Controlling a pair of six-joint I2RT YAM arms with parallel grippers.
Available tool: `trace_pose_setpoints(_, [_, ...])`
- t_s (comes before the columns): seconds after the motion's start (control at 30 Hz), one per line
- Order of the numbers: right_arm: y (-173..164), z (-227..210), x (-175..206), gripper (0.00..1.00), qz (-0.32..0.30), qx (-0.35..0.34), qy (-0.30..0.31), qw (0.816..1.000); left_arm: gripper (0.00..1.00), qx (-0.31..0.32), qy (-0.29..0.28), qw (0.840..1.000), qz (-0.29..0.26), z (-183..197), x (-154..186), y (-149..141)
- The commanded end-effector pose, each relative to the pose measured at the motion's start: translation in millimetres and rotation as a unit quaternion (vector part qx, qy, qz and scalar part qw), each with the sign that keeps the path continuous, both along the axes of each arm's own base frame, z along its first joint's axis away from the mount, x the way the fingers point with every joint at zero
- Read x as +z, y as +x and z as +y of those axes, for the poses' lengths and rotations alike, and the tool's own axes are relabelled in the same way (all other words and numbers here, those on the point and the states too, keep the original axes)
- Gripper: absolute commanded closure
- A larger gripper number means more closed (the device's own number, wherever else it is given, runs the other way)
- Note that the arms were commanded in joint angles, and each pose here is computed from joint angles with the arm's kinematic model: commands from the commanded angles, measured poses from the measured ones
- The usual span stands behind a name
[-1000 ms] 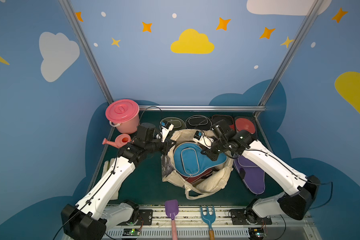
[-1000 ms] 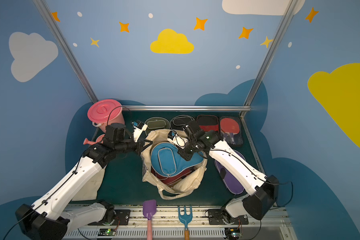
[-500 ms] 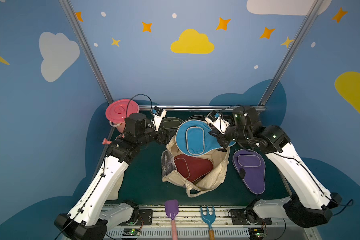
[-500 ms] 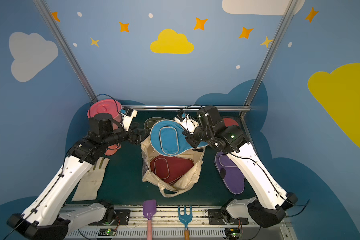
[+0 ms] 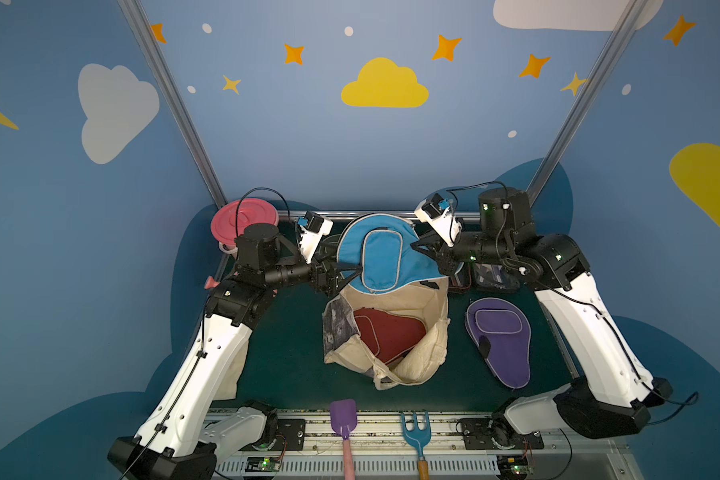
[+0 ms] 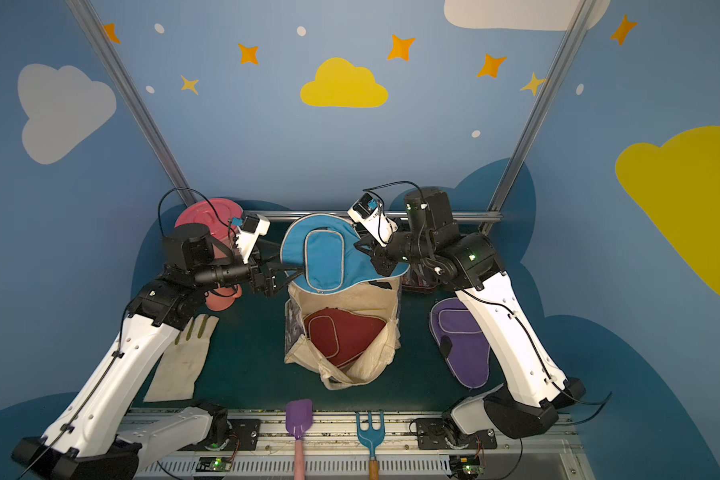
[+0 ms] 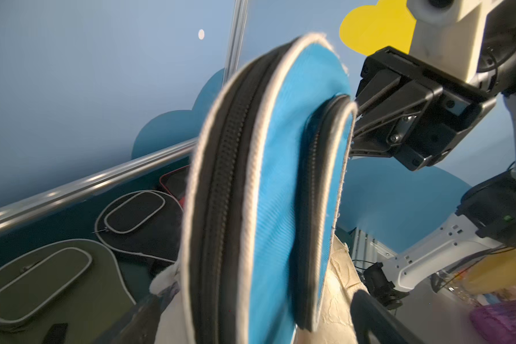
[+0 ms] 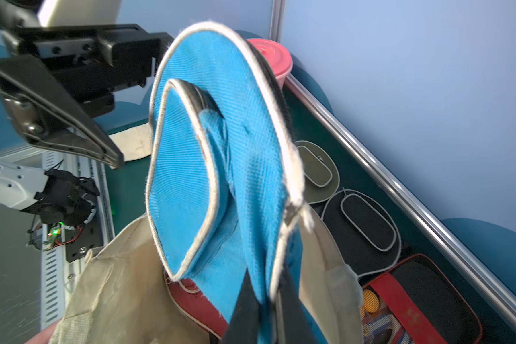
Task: Remove the ping pong set from the canvas bag
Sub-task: Pick up the ping pong set from the canvas bag.
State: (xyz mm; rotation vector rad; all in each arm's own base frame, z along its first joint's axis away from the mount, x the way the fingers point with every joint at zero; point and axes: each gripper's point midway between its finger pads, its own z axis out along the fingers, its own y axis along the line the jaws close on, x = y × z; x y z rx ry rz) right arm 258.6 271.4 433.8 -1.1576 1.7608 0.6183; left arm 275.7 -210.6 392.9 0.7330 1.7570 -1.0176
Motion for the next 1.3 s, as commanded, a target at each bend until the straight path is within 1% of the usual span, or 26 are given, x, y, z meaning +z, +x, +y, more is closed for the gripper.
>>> trace_pose_setpoints(0.0, [-9.0,10.3,38.6,1.0,-0.042,0.042,0.066,0.996,0.04,-0.062,-0.029,0.998,0.0,-10.3,5.7,-8.6])
trace_pose_setpoints(0.03, [-8.4,10.9,37.6,1.0,-0.042,0.043,0.067,0.996,0.08,-0.071,-0.032,0.997,0.003,-12.1,4.6,-9.6])
trace_pose_setpoints(0.07, [-7.0,11.3,35.9,1.0,-0.04,0.042,0.067,0.996,0.16,-0.081,-0.035,0.996,0.005,-13.6,4.8,-11.2])
trace_pose_setpoints(0.1, [-6.0,11.7,34.6,1.0,-0.038,0.042,0.067,0.996,0.32,-0.089,-0.037,0.995,0.007,-14.9,4.4,-12.2])
trace_pose_setpoints(0.17, [-2.6,11.5,30.2,1.0,-0.032,0.039,0.066,0.997,0.85,-0.09,-0.04,0.995,0.007,-15.3,5.3,-12.0])
trace_pose_setpoints(0.2, [-1.2,12.0,27.1,1.0,-0.027,0.039,0.065,0.997,0.96,-0.087,-0.039,0.995,0.003,-14.8,5.6,-11.4])
trace_pose_setpoints(0.33, [4.1,4.8,11.1,1.0,-0.015,0.031,0.053,0.998,0.97,-0.097,-0.039,0.995,-0.006,-12.3,8.5,-16.5])
trace_pose_setpoints(0.37, [7.4,-1.4,6.5,0.97,-0.013,0.024,0.047,0.999,0.96,-0.103,-0.039,0.994,-0.006,-11.3,9.9,-19.4])
trace_pose_setpoints(0.4, [9.2,-7.0,4.3,0.81,-0.008,0.017,0.046,0.999,0.97,-0.11,-0.038,0.993,-0.008,-10.9,11.2,-22.3])
trace_pose_setpoints(0.47, [11.6,-21.3,3.2,0.31,-0.02,0.023,0.039,0.999,0.97,-0.126,-0.036,0.991,-0.006,-9.2,13.5,-28.9])
trace_pose_setpoints(0.5, [13.5,-27.9,4.4,0.2,-0.021,0.023,0.042,0.999,0.97,-0.132,-0.034,0.991,-0.004,-8.7,14.0,-31.2])
trace_pose_setpoints(0.53, [14.9,-33.2,4.5,0.13,-0.016,0.027,0.046,0.998,0.96,-0.142,-0.032,0.989,-0.001,-8.7,15.1,-34.3])
trace_pose_setpoints(0.57, [13.0,-36.6,4.7,0.09,-0.006,0.041,0.05,0.998,0.97,-0.152,-0.029,0.988,0.0,-8.5,16.3,-36.8])
trace_pose_setpoints(0.63, [8.7,-38.4,5.0,0.07,0.013,0.073,0.056,0.996,0.97,-0.162,-0.023,0.987,0.008,-9.4,16.2,-37.9])
trace_pose_setpoints(0.73, [-4.8,-32.9,3.7,0.06,0.054,0.136,0.063,0.987,0.97,-0.163,-0.023,0.986,0.006,-9.9,17.9,-36.1])
trace_pose_setpoints(0.83, [-4.0,-23.1,-1.4,0.06,0.087,0.167,0.07,0.98,0.97,-0.162,-0.024,0.986,0.008,-10.6,16.7,-32.3])
trace_pose_setpoints(1.0, [0.5,2.5,-15.5,0.07,0.126,0.203,0.073,0.968,0.97,-0.164,-0.025,0.986,0.021,-14.0,10.3,-23.4])
trace_pose_setpoints(1.07, [-0.7,13.5,-23.8,0.1,0.146,0.216,0.069,0.963,0.96,-0.165,-0.025,0.986,0.024,-15.2,8.9,-20.6])
trace_pose_setpoints(1.1, [-1.5,17.9,-28.4,0.19,0.157,0.221,0.065,0.96,0.97,-0.164,-0.024,0.986,0.024,-15.5,7.9,-19.0])
trace_pose_setpoints(1.13, [-1.1,20.9,-31.8,0.37,0.166,0.223,0.063,0.958,0.96,-0.162,-0.023,0.986,0.024,-15.4,7.8,-17.5])
trace_pose_setpoints(1.17, [-0.6,22.7,-33.7,0.63,0.172,0.224,0.062,0.957,0.97,-0.162,-0.022,0.986,0.024,-15.7,6.9,-16.9])
trace_pose_setpoints(1.2, [1.6,23.6,-35.2,0.97,0.176,0.222,0.062,0.957,0.97,-0.161,-0.02,0.987,0.023,-15.5,7.1,-16.5])
trace_pose_setpoints(1.23, [5.0,23.6,-36.1,1.0,0.178,0.215,0.062,0.958,0.97,-0.159,-0.017,0.987,0.022,-15.3,6.9,-16.2])
trace_pose_setpoints(1.27, [6.4,23.6,-35.6,1.0,0.176,0.211,0.062,0.96,0.97,-0.155,-0.014,0.988,0.023,-14.9,5.6,-14.4])
